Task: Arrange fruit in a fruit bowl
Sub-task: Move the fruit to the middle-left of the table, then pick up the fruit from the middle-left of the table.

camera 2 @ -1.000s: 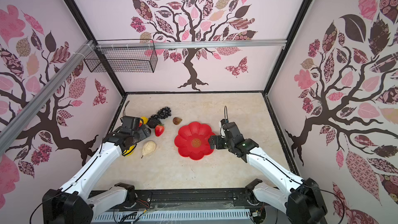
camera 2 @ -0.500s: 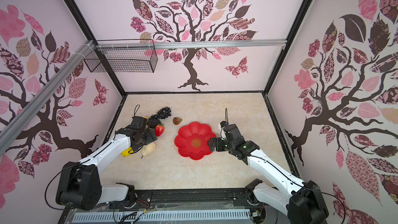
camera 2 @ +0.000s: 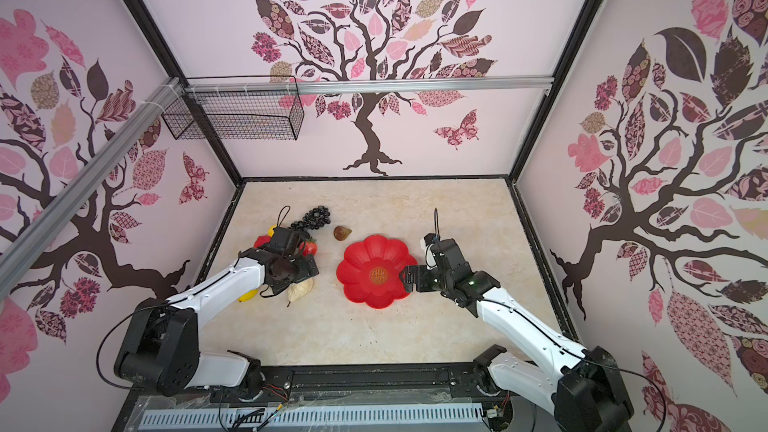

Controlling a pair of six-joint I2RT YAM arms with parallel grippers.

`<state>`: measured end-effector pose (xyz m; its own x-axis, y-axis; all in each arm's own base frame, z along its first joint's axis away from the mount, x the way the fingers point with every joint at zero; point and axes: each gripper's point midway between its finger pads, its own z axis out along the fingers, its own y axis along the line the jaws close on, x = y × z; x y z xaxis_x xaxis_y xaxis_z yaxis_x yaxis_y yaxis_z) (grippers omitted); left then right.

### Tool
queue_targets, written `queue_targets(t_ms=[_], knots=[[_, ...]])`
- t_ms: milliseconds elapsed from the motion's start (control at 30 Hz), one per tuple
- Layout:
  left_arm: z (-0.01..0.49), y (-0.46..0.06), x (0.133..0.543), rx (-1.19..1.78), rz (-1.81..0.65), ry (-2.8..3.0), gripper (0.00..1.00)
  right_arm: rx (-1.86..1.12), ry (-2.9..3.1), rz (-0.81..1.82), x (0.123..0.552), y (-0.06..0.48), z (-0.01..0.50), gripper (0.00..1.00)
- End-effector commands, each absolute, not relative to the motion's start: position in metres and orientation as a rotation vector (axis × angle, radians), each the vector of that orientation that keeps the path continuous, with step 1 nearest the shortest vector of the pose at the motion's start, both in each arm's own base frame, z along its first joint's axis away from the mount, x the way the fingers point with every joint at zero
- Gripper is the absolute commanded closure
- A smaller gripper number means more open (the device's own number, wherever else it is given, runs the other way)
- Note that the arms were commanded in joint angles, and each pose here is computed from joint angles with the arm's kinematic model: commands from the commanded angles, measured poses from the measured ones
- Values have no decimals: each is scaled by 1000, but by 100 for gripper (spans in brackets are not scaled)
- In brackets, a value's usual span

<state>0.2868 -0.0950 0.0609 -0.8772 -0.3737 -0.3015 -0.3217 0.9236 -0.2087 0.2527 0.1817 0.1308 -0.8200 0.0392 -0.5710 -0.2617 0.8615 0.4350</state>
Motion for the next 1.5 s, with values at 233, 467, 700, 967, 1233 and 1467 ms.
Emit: queue_targets(t_ms=[233, 467, 700, 967, 1233, 1467], knots=[[54, -92, 265, -541, -216, 2755, 3, -179, 2458, 681, 253, 184, 129, 0], [43, -101, 264, -487, -255, 2806, 7, -174, 2457, 693, 255, 186, 131, 0], [53, -128, 260, -427, -359, 2801, 7, -173, 2466, 690, 255, 187, 130, 0], [48, -111, 266, -488, -239, 2787, 6, -172, 2474, 689, 254, 187, 127, 0], [41, -121, 279, -518, -310, 2779, 13, -176, 2481, 698, 251, 187, 125, 0], [40, -126, 279, -551, -369, 2753, 30, -180, 2486, 744, 246, 194, 121, 0]])
